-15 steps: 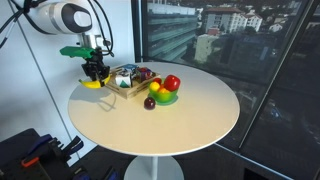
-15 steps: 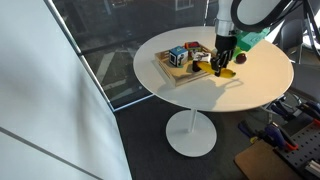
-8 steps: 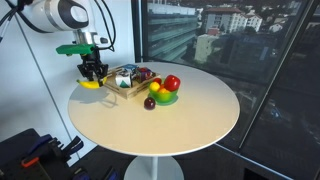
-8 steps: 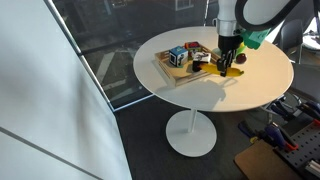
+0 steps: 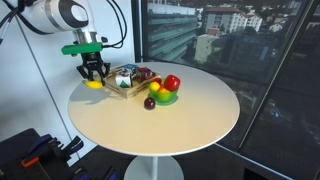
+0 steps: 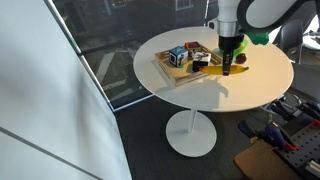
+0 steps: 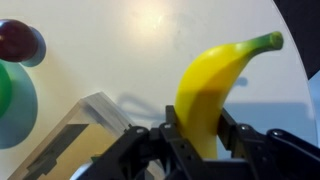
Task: Move the banana from the tray to the table
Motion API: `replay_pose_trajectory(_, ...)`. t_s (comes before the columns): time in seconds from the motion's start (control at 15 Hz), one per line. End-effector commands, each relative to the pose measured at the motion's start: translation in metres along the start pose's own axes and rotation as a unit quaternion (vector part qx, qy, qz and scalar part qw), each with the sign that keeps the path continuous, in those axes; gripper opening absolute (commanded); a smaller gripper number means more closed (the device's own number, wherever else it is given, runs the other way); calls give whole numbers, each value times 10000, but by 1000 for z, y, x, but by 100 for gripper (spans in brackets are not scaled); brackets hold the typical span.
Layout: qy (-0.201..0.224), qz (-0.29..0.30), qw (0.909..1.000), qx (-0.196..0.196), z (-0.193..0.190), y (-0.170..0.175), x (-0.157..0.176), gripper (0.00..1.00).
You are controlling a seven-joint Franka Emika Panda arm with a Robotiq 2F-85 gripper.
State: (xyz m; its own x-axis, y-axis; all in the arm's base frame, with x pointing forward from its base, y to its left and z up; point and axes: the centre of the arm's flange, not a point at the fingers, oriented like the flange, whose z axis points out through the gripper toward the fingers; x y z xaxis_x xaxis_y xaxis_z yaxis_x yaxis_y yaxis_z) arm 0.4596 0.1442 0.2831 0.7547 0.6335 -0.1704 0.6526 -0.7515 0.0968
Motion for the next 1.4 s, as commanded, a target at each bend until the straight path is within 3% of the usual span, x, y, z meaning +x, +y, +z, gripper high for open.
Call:
replay_pose_trajectory(0.0,89,-596,9981,-82,-7,9,-7,18)
replay_pose_trajectory(0.33,70,-718,9974,-54,-9,14,-4,18)
replay_pose_trajectory(0.4,17,-620,9981,3,0,7,-2,43)
replay_pose_trajectory(0.93,28,-629,9980,-2,-1,8,-1,43)
replay_pose_trajectory(1.0,35,-685,9976,-38,-2,7,-1,18)
replay_pose_trajectory(1.33,60,-978,9950,-200,0,3,2,18)
